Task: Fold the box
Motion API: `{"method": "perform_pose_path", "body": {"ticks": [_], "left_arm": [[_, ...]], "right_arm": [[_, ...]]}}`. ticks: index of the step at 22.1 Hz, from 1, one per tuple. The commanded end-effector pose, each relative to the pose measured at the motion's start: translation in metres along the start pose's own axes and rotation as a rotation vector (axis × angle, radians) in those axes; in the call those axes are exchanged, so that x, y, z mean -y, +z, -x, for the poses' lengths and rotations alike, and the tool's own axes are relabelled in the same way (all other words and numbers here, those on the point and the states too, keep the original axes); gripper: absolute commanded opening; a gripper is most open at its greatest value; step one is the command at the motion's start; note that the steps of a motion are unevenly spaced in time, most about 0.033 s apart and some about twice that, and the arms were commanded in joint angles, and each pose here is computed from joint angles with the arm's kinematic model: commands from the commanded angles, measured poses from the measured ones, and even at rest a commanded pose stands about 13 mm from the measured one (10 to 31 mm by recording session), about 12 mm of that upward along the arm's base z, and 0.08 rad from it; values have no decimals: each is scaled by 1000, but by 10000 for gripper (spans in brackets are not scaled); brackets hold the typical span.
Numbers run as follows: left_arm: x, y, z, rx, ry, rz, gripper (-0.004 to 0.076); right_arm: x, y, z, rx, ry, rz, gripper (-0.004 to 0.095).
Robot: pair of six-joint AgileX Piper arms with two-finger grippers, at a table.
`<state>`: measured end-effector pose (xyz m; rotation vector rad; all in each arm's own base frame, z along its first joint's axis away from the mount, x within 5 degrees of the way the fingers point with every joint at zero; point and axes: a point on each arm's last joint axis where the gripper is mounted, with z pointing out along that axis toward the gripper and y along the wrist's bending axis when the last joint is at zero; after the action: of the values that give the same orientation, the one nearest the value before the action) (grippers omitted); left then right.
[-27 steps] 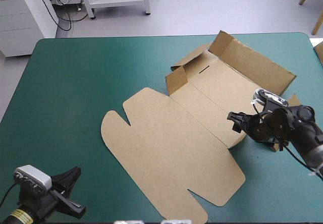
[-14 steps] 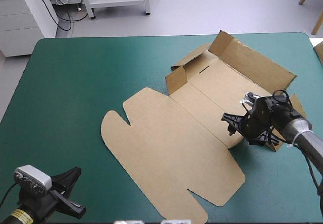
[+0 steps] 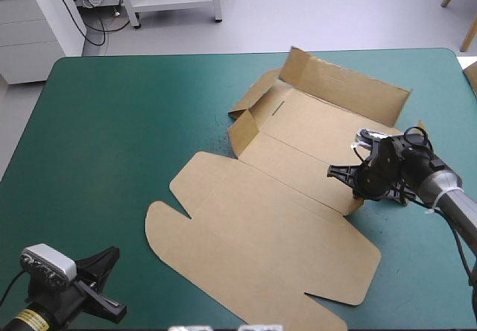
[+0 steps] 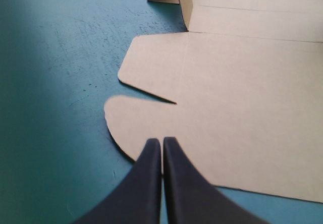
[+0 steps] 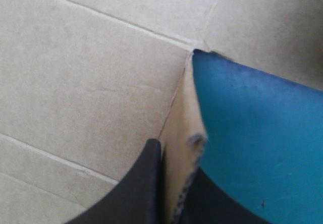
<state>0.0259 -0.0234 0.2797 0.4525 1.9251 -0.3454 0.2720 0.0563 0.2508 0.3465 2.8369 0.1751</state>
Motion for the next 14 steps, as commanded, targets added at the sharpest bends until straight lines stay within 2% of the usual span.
{"method": "perform_pose_path", "body": {"ticks": [1, 5, 9, 14], "left_arm": [[0, -3, 13, 85, -21, -2, -8], [0, -3, 13, 85, -21, -2, -8], [0, -3, 13, 85, -21, -2, -8], [0, -3, 13, 85, -19, -2, -8]], "right_arm": [[-8, -25, 26, 127, -187, 2, -18], [-21, -22, 64, 99, -387, -77, -20], [-37, -15, 104, 24, -608, -117, -20], [-58, -5, 132, 48, -736, -45, -20]]}}
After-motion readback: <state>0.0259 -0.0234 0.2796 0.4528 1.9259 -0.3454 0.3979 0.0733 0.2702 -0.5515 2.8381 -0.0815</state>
